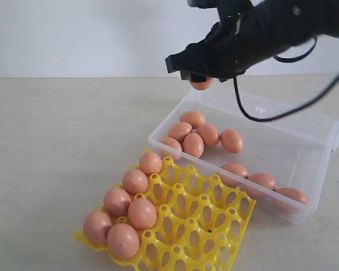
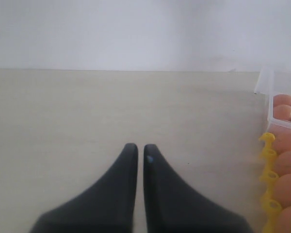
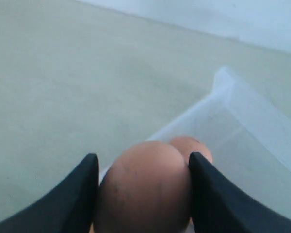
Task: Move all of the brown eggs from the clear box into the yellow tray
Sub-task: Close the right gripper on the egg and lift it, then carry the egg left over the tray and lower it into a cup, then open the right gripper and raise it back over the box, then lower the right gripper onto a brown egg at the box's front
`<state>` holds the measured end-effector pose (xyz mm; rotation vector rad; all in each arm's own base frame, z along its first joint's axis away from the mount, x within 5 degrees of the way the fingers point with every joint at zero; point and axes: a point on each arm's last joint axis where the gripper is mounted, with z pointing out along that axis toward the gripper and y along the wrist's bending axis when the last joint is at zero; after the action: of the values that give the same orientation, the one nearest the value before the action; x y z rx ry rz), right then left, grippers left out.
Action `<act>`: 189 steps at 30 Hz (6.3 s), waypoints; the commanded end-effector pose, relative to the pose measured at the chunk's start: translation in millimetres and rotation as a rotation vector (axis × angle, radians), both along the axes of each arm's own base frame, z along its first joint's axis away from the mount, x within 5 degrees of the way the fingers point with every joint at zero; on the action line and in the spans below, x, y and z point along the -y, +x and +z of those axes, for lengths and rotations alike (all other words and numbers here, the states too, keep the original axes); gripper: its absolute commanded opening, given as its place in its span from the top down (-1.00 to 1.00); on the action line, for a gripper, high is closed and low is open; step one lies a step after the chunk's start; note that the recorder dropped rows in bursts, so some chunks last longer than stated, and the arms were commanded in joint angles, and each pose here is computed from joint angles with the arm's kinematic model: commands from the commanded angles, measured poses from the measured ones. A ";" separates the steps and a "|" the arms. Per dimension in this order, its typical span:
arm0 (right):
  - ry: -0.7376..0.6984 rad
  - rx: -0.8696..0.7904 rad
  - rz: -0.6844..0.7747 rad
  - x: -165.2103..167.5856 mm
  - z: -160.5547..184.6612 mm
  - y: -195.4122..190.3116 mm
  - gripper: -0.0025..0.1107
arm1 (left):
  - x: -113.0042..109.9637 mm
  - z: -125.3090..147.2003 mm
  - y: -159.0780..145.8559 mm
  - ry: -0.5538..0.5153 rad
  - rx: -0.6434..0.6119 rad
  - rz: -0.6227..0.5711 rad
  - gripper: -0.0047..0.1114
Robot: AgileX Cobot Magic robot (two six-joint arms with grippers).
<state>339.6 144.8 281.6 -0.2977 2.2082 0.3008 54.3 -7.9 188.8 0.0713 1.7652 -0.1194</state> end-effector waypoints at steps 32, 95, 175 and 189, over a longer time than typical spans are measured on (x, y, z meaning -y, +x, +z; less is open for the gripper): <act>0.502 0.392 0.087 -26.4 4.6 -75.5 0.96 | 0.2 -1.0 -0.1 0.002 0.002 -0.005 0.85; 0.049 -0.040 0.555 -45.9 -123.7 -69.2 0.96 | 0.2 -0.6 0.0 0.002 0.006 -0.004 0.85; -0.579 -0.195 -0.039 51.6 24.8 -78.6 0.96 | 0.2 -0.6 0.0 0.002 0.006 -0.004 0.85; -0.381 -0.817 0.167 63.0 -48.6 5.8 0.96 | 0.2 -0.6 0.0 0.002 0.006 -0.004 0.85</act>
<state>343.4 81.7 235.4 -0.5975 3.0517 0.0530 54.3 -7.9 188.8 0.0713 1.7652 -0.1194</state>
